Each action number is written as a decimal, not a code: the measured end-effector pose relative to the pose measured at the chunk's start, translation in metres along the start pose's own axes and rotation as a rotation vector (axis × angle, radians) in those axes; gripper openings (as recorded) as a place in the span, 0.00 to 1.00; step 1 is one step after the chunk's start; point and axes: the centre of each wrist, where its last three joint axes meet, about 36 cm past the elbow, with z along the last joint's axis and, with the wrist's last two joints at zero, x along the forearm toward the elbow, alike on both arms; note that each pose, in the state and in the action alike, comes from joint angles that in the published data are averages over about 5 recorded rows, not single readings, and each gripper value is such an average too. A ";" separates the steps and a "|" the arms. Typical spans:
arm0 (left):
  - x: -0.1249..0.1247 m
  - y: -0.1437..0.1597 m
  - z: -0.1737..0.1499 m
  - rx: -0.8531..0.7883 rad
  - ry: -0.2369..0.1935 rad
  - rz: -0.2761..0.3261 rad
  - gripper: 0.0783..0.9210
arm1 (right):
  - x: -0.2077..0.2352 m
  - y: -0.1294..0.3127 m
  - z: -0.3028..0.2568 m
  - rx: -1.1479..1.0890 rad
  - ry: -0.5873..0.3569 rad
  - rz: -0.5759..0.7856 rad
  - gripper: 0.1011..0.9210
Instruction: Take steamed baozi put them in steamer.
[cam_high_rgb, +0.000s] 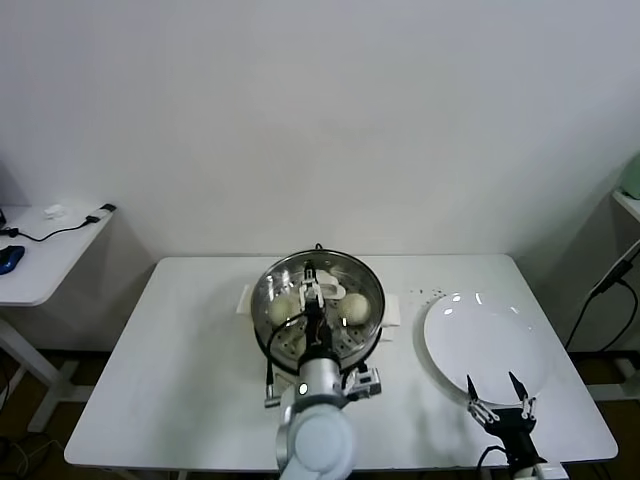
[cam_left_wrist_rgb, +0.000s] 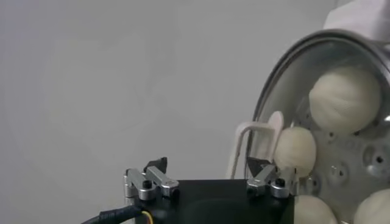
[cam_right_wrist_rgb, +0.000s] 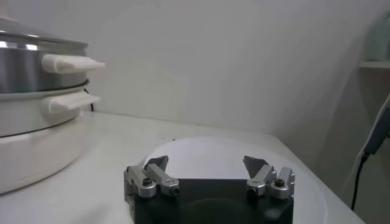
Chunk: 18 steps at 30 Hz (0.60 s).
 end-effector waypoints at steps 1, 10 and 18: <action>0.003 0.001 0.004 0.007 -0.008 0.000 0.88 | -0.001 0.000 -0.001 -0.001 -0.004 0.000 0.88; 0.015 0.015 0.054 0.218 -0.143 -0.057 0.88 | -0.007 -0.001 -0.008 -0.047 -0.070 0.005 0.88; 0.021 0.023 0.116 0.623 -0.225 -0.077 0.88 | -0.012 0.000 -0.009 -0.088 -0.125 0.023 0.88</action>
